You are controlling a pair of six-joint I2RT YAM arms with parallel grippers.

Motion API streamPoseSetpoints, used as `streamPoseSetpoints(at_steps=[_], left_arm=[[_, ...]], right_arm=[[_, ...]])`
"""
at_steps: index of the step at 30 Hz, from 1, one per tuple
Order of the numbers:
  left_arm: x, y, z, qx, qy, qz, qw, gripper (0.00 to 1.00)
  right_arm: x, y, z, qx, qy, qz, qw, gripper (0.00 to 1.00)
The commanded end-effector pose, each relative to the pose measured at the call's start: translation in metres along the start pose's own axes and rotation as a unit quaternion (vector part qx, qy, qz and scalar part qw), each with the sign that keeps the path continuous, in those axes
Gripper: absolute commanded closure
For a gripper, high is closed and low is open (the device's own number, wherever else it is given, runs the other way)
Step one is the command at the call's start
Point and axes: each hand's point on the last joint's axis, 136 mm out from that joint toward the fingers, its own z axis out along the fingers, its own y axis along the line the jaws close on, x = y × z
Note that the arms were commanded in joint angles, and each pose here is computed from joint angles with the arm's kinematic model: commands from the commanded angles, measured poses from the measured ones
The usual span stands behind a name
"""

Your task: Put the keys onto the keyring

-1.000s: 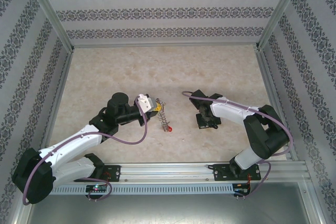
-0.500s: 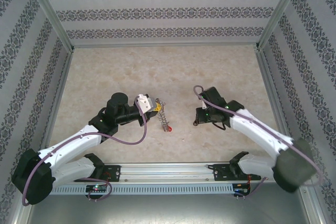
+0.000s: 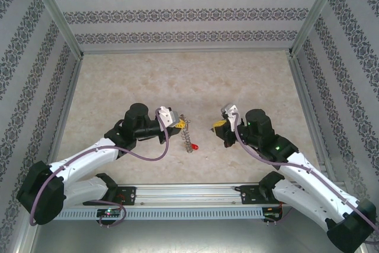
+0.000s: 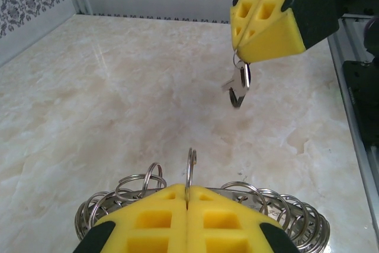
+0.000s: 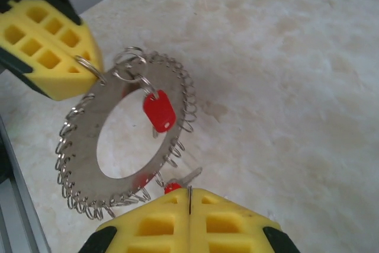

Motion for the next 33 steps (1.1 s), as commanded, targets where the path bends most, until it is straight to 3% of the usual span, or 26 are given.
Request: streamPoseSetpoints(at_steps=[1,10,19,33], left_arm=[[-0.036,-0.007,0.001,0.028,-0.051,0.023,0.998,1.0],[-0.035,-0.015,0.005,0.06,-0.049,0.015,0.997,1.0],[-0.036,-0.013,0.009,0.064,-0.051,0.005,0.997,1.0],[-0.035,-0.009,0.011,0.056,-0.042,0.001,0.998,1.0]], right_arm=[[-0.012,0.006,0.005,-0.003,-0.026,-0.069,0.997,1.0],[-0.029,0.025,0.017,-0.011,-0.048,-0.163,0.985,1.0],[-0.038,0.055,0.023,-0.1,-0.06,-0.159,0.98,1.0],[-0.046,0.067,0.032,-0.124,-0.067,-0.165,0.976,1.0]])
